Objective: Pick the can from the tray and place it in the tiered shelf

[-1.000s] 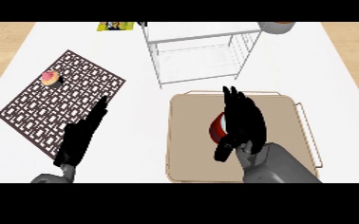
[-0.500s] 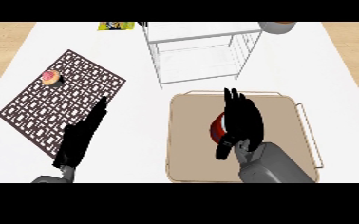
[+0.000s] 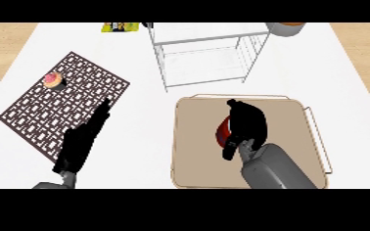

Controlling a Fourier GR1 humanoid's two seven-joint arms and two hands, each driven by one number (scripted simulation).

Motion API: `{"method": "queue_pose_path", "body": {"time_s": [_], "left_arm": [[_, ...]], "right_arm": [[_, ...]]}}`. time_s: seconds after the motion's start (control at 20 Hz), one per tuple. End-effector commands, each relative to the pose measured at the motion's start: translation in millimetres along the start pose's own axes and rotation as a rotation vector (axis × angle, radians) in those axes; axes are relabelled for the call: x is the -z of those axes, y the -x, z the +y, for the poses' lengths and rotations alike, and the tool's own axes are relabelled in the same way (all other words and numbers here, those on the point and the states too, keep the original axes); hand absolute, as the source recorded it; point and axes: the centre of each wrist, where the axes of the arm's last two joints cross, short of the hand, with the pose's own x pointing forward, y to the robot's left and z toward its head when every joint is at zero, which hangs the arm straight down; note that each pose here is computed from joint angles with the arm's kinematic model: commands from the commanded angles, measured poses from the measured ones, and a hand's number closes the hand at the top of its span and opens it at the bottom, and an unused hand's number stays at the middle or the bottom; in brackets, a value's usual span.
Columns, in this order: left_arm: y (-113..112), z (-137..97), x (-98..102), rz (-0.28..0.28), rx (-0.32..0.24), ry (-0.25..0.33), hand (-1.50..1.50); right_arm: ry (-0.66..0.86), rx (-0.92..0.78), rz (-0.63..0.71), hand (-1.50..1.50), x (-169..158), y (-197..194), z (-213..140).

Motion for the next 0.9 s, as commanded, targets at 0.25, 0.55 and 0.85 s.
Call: {"method": "queue_pose_path", "body": {"time_s": [0.25, 0.55, 0.85], "left_arm": [[19, 2, -2, -0.009, -0.028, 0.008, 0.00], [-10, 6, 1, 0.002, 0.009, -0.012, 0.00], [9, -5, -4, 0.024, -0.006, 0.005, 0.00]], "right_arm": [[0.006, -0.043, -0.033, 1.50, 13, 1, 21], [0.127, -0.049, -0.007, 1.50, -2, -1, 2], [0.131, -0.033, -0.051, 1.50, -15, 35, 15]]}}
